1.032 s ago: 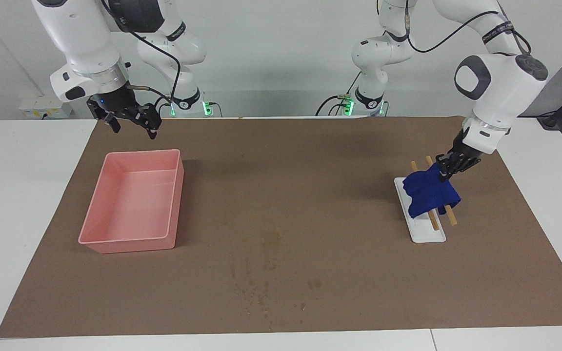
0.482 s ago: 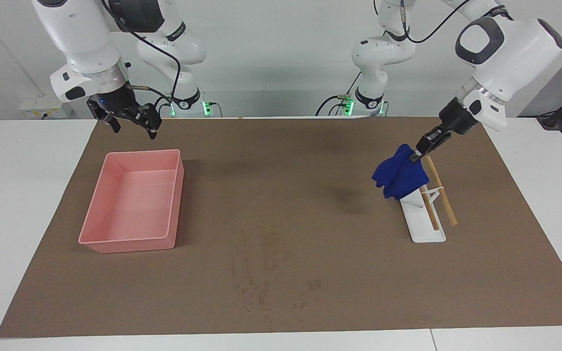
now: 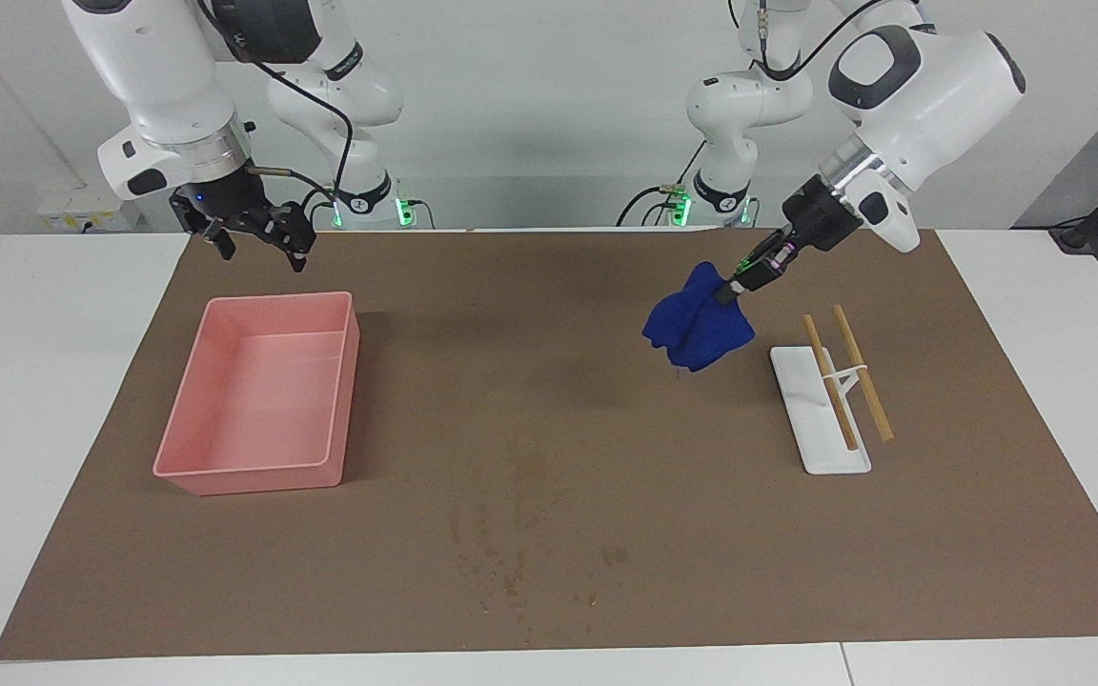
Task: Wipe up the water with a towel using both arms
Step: 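Lift the cloth with the left gripper while the right gripper approaches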
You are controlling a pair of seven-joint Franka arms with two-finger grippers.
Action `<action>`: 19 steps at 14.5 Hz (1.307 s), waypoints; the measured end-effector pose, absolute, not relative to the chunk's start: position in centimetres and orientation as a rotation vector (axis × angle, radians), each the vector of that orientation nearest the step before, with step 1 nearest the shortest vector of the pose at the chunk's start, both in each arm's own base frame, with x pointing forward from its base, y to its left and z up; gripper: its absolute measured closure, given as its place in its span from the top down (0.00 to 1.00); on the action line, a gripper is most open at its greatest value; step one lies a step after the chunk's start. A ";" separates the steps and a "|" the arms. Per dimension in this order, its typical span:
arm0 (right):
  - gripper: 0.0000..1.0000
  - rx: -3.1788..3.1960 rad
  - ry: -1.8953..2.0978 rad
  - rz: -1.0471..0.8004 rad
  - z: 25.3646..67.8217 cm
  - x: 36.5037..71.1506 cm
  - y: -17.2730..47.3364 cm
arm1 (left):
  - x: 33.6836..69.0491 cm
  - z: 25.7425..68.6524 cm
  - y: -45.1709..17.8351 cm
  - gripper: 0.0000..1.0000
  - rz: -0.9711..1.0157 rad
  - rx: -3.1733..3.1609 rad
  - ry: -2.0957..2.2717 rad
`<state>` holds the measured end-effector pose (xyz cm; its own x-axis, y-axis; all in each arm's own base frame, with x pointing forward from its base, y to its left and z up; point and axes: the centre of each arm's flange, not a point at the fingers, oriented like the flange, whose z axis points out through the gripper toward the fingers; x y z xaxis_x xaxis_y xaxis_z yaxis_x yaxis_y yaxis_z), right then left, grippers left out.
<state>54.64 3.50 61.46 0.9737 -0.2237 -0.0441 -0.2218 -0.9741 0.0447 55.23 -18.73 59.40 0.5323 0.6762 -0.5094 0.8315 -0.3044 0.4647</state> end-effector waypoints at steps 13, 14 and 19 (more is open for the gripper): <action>1.00 3.082 -0.348 -0.076 61.5 54.6 3.5 | 54.4 59.4 -24.4 0.07 -0.460 1.676 1.496; 1.00 3.082 -0.348 -0.076 61.5 54.6 3.5 | 54.4 59.4 -24.3 0.07 -0.460 1.675 1.498; 1.00 3.078 -0.357 -0.094 61.4 54.5 3.2 | 54.4 59.4 -24.3 0.07 -0.464 1.670 1.504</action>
<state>54.52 3.17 61.36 0.9716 -0.2298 -0.0557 -0.2273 -0.9726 0.0481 54.38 -24.34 59.37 0.2182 0.6412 -0.7357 0.9442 0.0520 0.3253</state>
